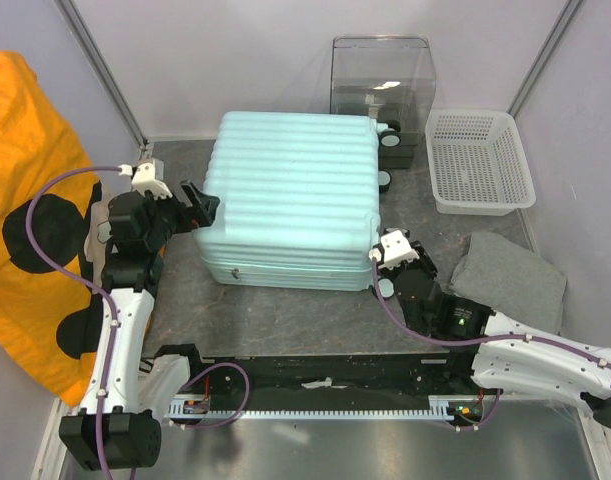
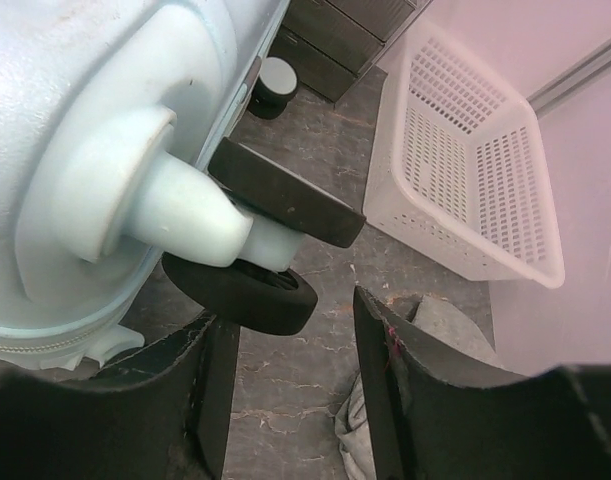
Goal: Open, take out, and arrange the luggage
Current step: Adjust the luggage at the center of the board.
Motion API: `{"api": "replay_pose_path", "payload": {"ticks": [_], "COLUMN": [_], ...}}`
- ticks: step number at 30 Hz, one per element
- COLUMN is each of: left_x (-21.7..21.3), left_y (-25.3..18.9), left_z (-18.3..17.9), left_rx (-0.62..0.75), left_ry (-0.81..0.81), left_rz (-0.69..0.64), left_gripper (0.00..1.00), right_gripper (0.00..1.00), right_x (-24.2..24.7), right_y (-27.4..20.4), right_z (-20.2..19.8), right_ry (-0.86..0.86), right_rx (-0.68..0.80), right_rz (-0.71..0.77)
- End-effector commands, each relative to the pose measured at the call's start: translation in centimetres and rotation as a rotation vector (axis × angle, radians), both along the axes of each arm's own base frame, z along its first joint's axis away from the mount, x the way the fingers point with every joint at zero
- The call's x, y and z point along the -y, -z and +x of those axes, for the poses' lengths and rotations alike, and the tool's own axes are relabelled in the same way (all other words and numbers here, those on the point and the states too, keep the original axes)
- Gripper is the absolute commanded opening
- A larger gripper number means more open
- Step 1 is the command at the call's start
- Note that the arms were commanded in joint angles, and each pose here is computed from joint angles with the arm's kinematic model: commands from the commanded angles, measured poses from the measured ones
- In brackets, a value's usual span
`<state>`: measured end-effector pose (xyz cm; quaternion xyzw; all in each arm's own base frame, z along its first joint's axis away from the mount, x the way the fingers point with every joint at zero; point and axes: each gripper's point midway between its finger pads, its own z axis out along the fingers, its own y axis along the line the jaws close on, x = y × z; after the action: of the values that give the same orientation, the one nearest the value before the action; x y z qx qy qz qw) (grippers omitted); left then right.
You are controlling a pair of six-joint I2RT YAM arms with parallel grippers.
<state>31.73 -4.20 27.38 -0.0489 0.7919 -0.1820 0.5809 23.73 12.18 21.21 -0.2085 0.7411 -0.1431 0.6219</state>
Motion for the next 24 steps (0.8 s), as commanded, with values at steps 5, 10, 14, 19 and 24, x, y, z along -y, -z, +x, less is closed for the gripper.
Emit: {"api": "replay_pose_path", "payload": {"ticks": [5,10,14,19,24], "left_x": [0.8,1.6,2.3,2.8,3.4], "left_y": [-0.7,0.3,1.1,1.5,2.1], "left_z": [-0.3,-0.5,-0.7,-1.2,-1.6], "left_rx": [0.036,0.014,-0.007,-0.004,-0.018], "left_ry": [0.028,0.065,0.087,0.109,0.147], "left_rz": [-0.050,-0.092,-0.132,-0.152,-0.169], "left_gripper": [0.99,0.99,0.99,0.99,0.99], "right_gripper": [0.00,0.11,0.67,0.90,0.96], "right_x": [2.6,2.7,2.2,1.4,-0.5], "right_y": [-7.1,-7.0,-7.1,-8.0,-8.8], "right_z": [0.8,0.8,0.9,0.8,0.6], "right_ry": [0.235,0.246,0.215,0.145,0.011], "right_rx": [0.200,0.203,0.194,0.189,0.179], "right_rz": [0.307,0.328,0.308,0.344,0.381]}}
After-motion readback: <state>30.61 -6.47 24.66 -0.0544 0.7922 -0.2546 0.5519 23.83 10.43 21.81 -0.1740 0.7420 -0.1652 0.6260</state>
